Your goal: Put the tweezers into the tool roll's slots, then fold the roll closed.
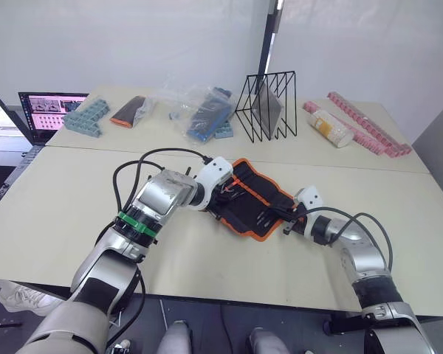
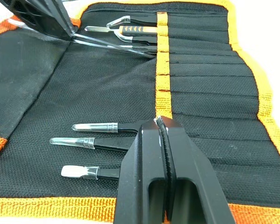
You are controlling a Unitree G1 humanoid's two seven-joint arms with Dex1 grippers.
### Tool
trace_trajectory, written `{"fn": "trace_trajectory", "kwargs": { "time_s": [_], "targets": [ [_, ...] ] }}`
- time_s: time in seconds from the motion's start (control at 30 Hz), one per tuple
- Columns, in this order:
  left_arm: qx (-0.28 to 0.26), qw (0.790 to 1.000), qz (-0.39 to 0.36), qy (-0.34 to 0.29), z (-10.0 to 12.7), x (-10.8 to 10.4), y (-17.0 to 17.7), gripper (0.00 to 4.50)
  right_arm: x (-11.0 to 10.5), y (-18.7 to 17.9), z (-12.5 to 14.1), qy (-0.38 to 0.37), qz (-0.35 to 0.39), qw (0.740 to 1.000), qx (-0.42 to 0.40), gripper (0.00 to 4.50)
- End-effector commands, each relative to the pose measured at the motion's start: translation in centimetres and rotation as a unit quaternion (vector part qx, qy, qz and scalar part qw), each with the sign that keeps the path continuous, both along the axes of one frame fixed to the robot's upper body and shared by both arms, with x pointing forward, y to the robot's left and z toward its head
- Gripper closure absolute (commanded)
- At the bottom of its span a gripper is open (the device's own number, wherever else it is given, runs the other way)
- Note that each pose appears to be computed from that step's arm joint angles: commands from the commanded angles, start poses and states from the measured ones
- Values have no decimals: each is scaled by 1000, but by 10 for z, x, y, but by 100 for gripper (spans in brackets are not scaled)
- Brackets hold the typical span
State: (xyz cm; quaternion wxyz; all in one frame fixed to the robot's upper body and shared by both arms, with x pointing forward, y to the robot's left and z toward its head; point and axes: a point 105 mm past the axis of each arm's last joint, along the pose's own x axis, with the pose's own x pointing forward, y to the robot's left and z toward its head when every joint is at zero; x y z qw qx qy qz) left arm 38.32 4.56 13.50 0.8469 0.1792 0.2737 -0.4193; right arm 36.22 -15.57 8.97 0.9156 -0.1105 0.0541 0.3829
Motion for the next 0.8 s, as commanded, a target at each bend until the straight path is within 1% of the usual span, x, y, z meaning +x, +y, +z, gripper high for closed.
{"fn": "trace_trajectory", "kwargs": {
  "time_s": [0.03,0.2,0.4,0.43,0.47,0.53,0.67,0.8],
  "targets": [
    [1,999,-18,-26,10,4,-9,448,-5,-6,-14,27,-11,1000,-12,450],
    [8,999,-17,-39,9,13,-16,448,-3,-8,-14,27,-14,999,-14,450],
    [3,999,-30,-35,7,14,-30,448,-2,-8,-14,27,-15,999,-14,450],
    [1,999,-32,-36,7,15,-33,448,-1,-8,-14,27,-15,999,-14,450],
    [-13,999,-36,-36,7,16,-38,448,-1,-8,-14,27,-15,999,-14,450],
    [-27,998,-37,-52,7,20,-45,448,-1,-7,-14,27,-15,999,-13,450],
    [-25,994,-46,-97,6,29,-52,448,-1,-5,-15,27,-15,999,-14,450],
    [-31,991,-59,-113,1,31,-60,448,-2,-4,-16,27,-15,999,-12,450]
  ]
}}
